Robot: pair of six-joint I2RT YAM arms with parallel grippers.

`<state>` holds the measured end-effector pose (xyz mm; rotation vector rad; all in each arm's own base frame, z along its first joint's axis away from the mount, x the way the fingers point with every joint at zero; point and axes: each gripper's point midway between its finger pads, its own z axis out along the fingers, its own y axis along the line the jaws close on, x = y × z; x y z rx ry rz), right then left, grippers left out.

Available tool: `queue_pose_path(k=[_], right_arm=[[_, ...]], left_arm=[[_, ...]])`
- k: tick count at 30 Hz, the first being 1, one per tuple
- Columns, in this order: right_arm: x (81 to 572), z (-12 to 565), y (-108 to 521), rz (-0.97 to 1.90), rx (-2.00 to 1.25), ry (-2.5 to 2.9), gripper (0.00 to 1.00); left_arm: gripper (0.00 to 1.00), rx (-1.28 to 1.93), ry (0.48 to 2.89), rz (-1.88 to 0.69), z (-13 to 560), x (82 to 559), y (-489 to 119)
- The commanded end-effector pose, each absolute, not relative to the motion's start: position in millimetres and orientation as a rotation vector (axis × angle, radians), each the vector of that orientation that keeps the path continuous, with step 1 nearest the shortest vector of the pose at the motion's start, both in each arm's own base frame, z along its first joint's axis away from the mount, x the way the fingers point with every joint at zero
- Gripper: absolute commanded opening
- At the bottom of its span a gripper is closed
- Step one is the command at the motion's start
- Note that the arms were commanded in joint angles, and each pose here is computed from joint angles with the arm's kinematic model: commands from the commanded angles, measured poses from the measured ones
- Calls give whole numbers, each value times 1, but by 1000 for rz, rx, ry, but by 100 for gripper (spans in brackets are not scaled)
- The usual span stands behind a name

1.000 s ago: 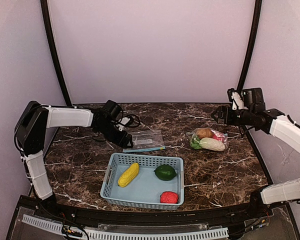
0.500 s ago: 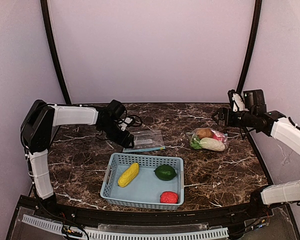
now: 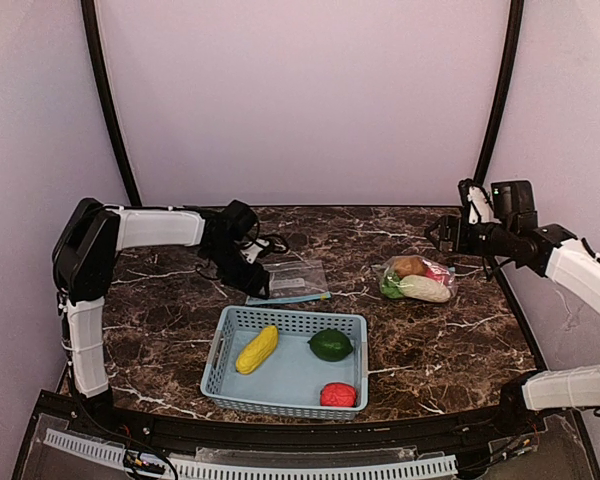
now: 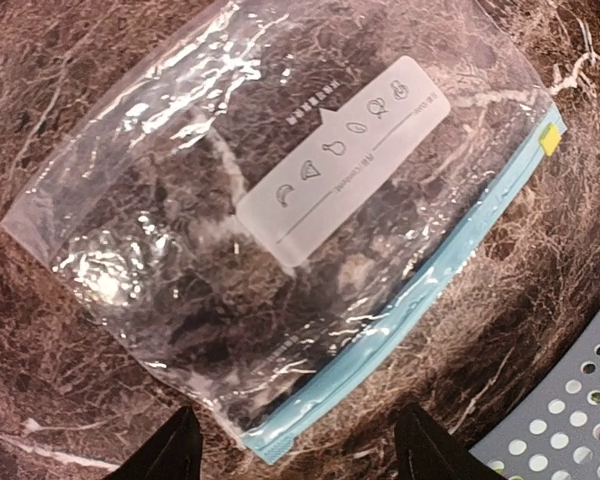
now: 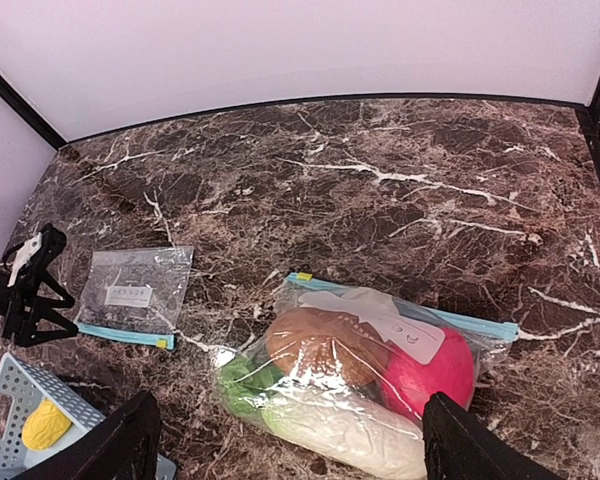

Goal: Place the food in the zip-top bag and seal the zipper
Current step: Adjust the bowl.

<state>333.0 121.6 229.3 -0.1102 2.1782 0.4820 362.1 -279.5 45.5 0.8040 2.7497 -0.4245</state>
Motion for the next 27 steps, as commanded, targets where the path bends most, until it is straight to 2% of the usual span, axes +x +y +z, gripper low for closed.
queue_pose_path(k=[1,7,17,27], right_arm=[[327,236,126,530,-126,2148,88],[325,235,128,551,-125,2152,88],[321,232,128,560,-120,2153,88],[318,226,129,570,-118,2164,88]], left_arm=[[67,799,2768,-574,55,341,-295],[67,816,2762,-578,48,331,-309],[69,921,2686,-392,25,313,-294],[73,948,2430,-360,78,326,-281]])
